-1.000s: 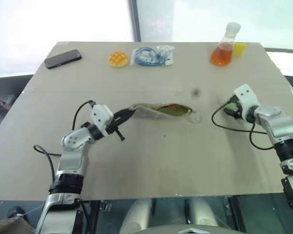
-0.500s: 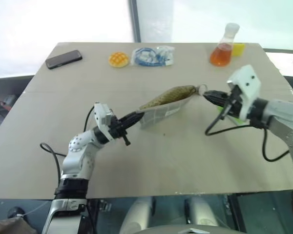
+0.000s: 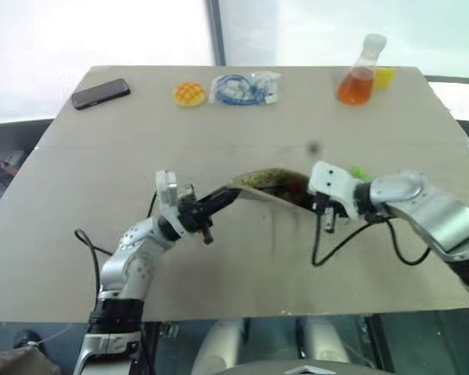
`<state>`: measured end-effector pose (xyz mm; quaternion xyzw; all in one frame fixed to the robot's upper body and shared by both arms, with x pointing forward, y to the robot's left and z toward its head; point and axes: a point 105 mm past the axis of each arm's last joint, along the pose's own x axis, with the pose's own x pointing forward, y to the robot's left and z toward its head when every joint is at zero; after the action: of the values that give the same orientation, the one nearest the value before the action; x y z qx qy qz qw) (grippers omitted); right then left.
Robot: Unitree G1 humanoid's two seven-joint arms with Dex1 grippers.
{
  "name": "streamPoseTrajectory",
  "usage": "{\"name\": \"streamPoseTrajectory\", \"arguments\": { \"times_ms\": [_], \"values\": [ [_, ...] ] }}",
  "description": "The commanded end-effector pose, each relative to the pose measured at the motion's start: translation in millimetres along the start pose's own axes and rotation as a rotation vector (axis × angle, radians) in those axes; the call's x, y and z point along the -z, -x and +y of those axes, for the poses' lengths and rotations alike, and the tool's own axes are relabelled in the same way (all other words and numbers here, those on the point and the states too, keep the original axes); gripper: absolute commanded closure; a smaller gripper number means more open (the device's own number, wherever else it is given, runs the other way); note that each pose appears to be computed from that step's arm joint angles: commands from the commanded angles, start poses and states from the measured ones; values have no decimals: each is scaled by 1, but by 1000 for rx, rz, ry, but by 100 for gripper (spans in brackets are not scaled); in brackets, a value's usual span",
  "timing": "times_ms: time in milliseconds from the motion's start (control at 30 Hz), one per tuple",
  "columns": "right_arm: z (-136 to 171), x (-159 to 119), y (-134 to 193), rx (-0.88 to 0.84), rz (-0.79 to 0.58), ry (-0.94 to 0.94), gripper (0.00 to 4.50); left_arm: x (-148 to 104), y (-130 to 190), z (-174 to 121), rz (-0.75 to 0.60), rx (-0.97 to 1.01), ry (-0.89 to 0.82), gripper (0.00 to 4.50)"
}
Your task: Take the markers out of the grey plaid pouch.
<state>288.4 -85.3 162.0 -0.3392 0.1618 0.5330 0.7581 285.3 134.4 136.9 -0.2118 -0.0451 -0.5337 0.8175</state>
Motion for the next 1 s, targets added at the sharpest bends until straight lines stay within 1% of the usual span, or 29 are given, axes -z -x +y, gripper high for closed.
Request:
{"name": "streamPoseTrajectory", "arguments": {
  "times_ms": [33,100,167,233,267,367,433,533,600,700,800,900,1000],
  "values": [
    [-4,-17,8,54,-5,104,448,6,10,0,9,-23,59,450],
    [-7,-18,-3,74,-11,121,448,14,14,4,37,-44,46,450],
    [-10,-16,-22,102,-24,134,448,20,17,9,54,-71,39,450],
    [-1,-7,-42,85,-5,197,393,28,19,11,71,-79,34,450],
    [1,-8,-49,101,-15,227,355,29,19,12,75,-86,29,450],
    [-3,-13,-60,166,-26,329,216,30,20,13,73,-96,26,450],
    [-5,-16,-66,185,-35,365,216,30,20,12,72,-95,29,450],
    [-12,-21,-80,261,-49,480,216,29,17,9,79,-82,35,450],
    [-17,-23,-92,319,-63,525,216,28,14,7,79,-69,38,450],
    [-17,-25,-105,356,-95,514,216,26,10,4,79,-54,39,450],
    [-16,-28,-109,367,-124,484,216,24,7,0,81,-30,39,450],
    [-15,-28,-113,358,-132,496,216,23,6,-5,78,-5,60,450],
    [-18,-28,-121,393,-133,529,216,23,5,-8,84,13,66,450]
  ]
}}
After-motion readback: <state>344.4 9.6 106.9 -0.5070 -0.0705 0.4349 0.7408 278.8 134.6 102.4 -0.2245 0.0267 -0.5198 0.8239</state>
